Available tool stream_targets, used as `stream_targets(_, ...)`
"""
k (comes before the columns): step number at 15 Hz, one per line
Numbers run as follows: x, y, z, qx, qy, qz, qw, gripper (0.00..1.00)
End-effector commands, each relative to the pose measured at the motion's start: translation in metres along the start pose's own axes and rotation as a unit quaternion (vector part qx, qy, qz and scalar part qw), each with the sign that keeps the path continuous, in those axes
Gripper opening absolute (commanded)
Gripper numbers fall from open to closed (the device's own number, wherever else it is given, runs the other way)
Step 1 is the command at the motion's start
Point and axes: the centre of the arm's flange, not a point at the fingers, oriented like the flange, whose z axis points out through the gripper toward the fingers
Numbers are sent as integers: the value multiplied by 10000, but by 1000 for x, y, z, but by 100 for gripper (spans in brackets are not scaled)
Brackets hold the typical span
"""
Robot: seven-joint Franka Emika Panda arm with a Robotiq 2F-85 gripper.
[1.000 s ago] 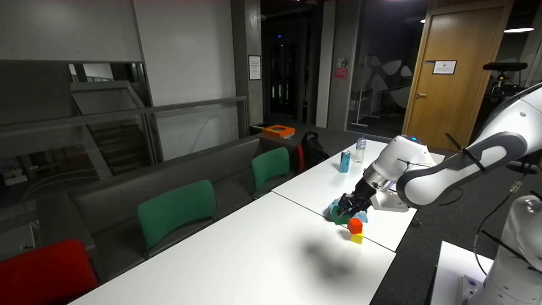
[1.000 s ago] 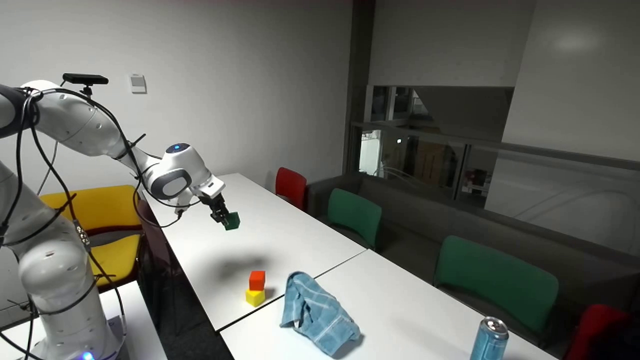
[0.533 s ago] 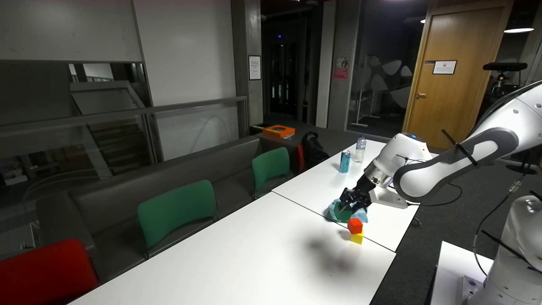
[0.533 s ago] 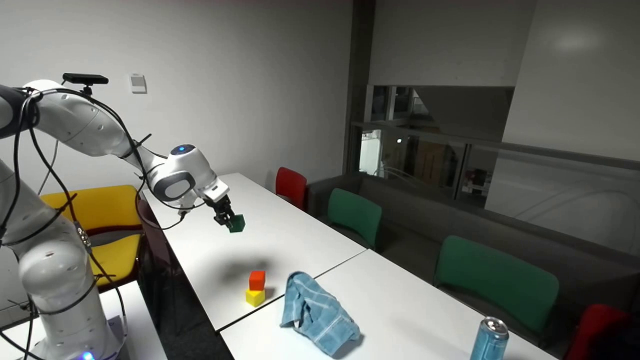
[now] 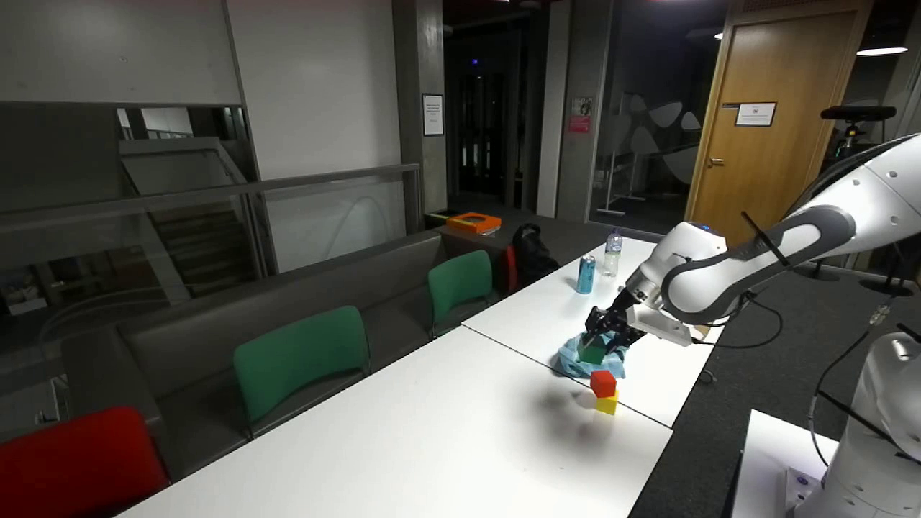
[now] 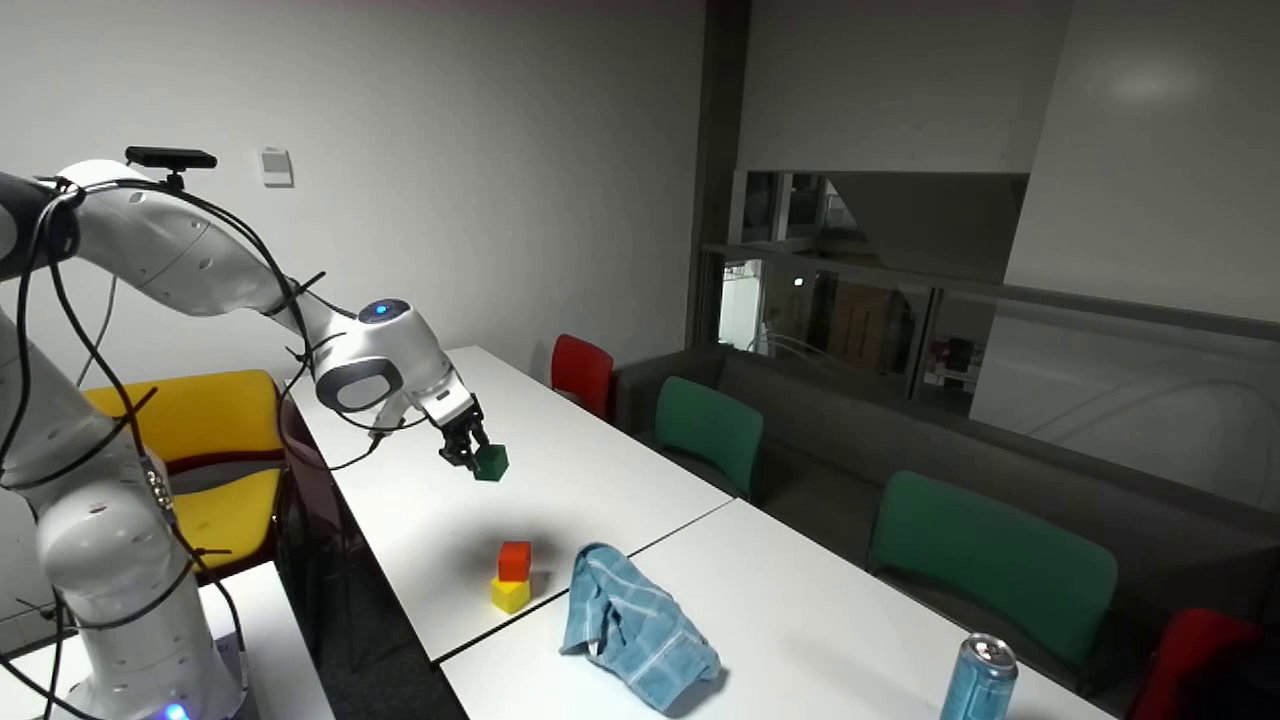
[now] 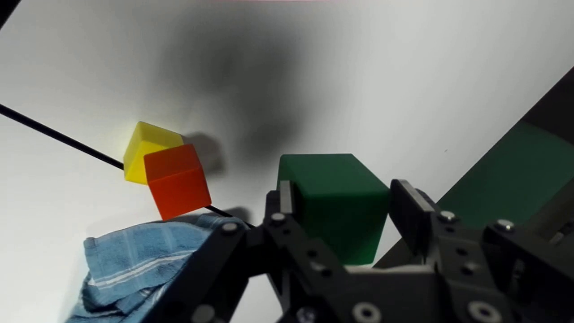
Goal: Pick up the orange and green object and place them on top of the yellow object
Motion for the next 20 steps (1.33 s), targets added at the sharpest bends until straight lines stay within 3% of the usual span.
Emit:
stream_targets(1,8,45,7,92,16,464,9989,33)
stream_targets(8,30,88,21,-25,-91,1109,9938,33)
stream_targets(20,25,99,51,-534,-227,1227,9907,33)
